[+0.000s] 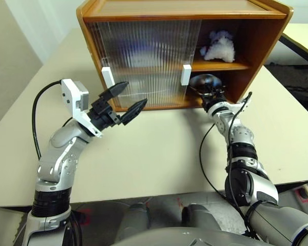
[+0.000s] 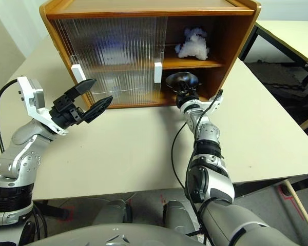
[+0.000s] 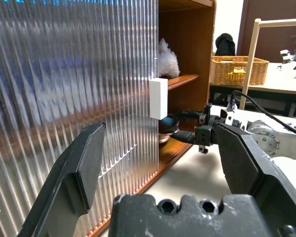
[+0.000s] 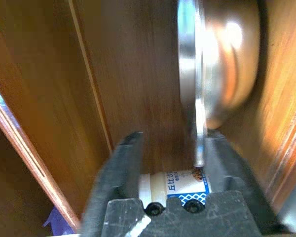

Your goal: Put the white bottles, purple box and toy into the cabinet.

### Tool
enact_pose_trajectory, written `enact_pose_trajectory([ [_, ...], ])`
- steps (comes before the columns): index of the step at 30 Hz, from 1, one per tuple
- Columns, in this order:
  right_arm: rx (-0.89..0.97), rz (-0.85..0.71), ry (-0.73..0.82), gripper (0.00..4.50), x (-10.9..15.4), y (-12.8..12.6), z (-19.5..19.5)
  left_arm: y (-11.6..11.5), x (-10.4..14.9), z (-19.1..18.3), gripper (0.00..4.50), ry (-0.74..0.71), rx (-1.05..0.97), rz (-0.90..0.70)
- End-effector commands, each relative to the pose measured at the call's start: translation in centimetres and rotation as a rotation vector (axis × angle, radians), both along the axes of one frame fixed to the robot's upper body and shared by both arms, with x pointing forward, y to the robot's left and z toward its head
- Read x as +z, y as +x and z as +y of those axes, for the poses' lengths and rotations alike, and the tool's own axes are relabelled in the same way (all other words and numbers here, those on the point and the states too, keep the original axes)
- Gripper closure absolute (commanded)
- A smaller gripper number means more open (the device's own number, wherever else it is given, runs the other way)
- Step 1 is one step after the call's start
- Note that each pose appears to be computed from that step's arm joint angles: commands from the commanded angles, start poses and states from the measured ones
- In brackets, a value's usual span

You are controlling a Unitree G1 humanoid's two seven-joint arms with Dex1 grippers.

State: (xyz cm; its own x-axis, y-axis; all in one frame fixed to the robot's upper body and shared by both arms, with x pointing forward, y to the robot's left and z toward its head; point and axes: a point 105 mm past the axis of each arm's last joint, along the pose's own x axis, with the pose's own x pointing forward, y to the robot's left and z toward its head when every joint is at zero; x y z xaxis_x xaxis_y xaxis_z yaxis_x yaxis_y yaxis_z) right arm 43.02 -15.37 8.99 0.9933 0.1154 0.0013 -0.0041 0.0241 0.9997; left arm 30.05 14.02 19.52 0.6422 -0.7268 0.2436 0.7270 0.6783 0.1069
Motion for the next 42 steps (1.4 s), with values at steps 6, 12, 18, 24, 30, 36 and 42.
enact_pose_trajectory([
  [6, -0.029, 0.037, -0.014, 0.02, -0.8, -0.4, -1.3, 0.1, 0.2, -0.7, 0.00, -0.002, -0.021, -0.013],
  [12, -0.026, 0.045, -0.021, 0.02, -0.9, -1.0, -1.5, 0.3, 0.1, -1.1, 0.00, -0.010, -0.035, -0.012],
  [18, -0.028, 0.034, -0.014, 0.02, -0.1, -2.5, -1.6, 0.4, -0.1, -1.6, 0.00, -0.020, -0.054, -0.009],
  [24, -0.012, 0.025, -0.029, 0.02, 0.8, -3.9, -1.5, 0.7, -0.2, -1.8, 0.00, -0.024, -0.069, -0.010],
  [30, 0.200, -0.137, -0.443, 0.02, 4.0, -7.0, 0.7, 0.9, -0.2, -1.8, 0.00, -0.025, -0.074, -0.012],
  [36, 0.370, -0.352, -1.031, 0.02, 4.1, -8.8, 2.7, 1.0, -0.4, -1.9, 0.00, -0.029, -0.080, -0.012],
  [42, 0.437, -0.524, -1.418, 0.02, 0.4, -8.4, 4.3, 1.2, -0.3, -2.1, 0.00, -0.031, -0.085, -0.015],
])
